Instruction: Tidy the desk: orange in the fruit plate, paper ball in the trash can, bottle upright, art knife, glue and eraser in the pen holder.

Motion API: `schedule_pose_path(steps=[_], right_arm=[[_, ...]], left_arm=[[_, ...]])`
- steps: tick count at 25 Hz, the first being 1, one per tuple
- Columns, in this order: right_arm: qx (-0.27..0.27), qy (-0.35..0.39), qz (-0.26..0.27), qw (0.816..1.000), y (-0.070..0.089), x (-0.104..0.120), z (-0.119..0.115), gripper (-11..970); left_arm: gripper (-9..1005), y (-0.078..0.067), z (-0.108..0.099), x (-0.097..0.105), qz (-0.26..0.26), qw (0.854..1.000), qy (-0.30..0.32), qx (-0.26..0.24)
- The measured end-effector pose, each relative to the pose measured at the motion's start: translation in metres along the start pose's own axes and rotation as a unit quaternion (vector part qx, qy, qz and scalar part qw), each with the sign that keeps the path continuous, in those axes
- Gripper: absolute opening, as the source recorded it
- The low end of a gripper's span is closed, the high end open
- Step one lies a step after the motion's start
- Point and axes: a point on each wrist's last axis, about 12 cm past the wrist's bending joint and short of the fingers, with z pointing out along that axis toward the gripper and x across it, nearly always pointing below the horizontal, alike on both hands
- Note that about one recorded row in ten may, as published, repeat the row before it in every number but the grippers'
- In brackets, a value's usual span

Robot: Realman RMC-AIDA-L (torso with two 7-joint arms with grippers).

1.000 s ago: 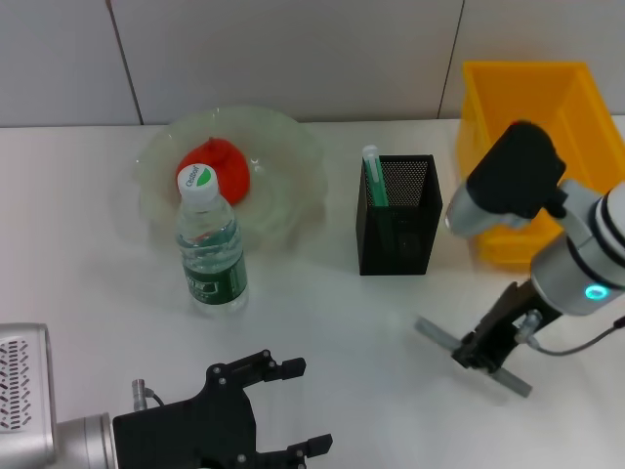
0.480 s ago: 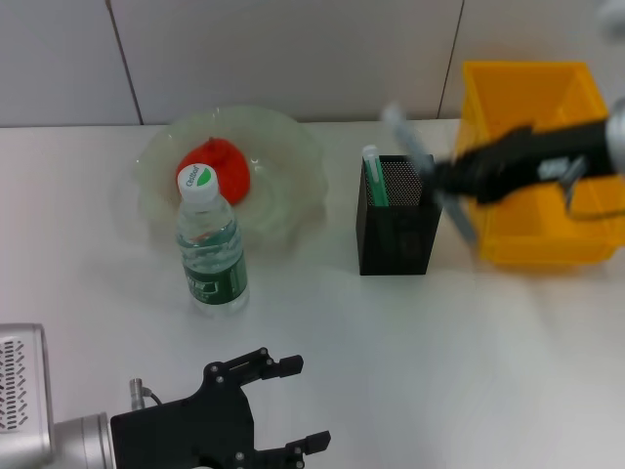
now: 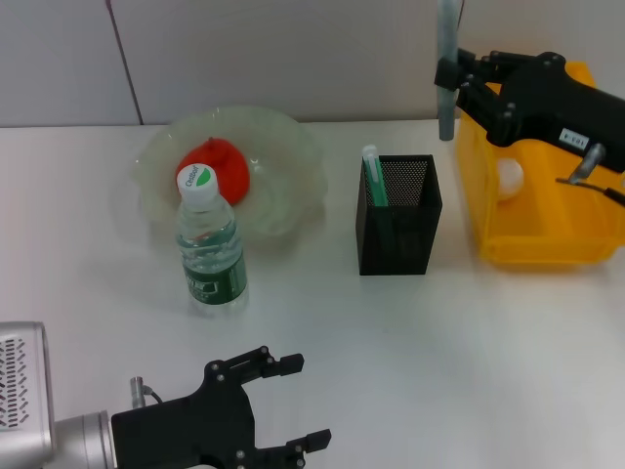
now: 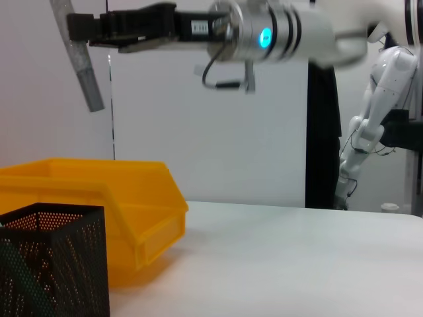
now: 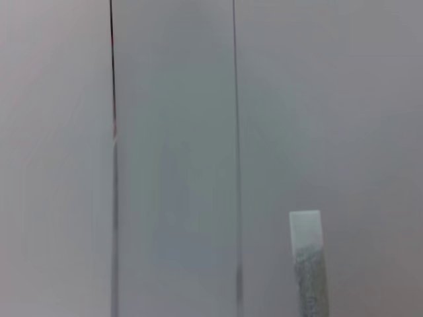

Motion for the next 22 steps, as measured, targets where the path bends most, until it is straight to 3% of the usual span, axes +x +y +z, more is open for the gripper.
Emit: schedule_pose_path(steps=[7,12,22], right_arm=[[0.037,-0.049,-0.076,0.995,0.009,0.048,-0.009,147],[0.053,-0.067,-0.087,0.993,0.023,0.073,-0.014,149],[0.069,-0.056,-0.106,0.99,0.033,0.09,-0.008,153]], left_arm=[[802,0.001,0.0,0.0,0.0,1.0,-0.001,-0.001],[801,0.0,-0.001,0.0,-0.006,1.0,-0.002,-0.002],[801,-0.003,-0.001,0.0,-0.014,1.0,-0.005,0.0]])
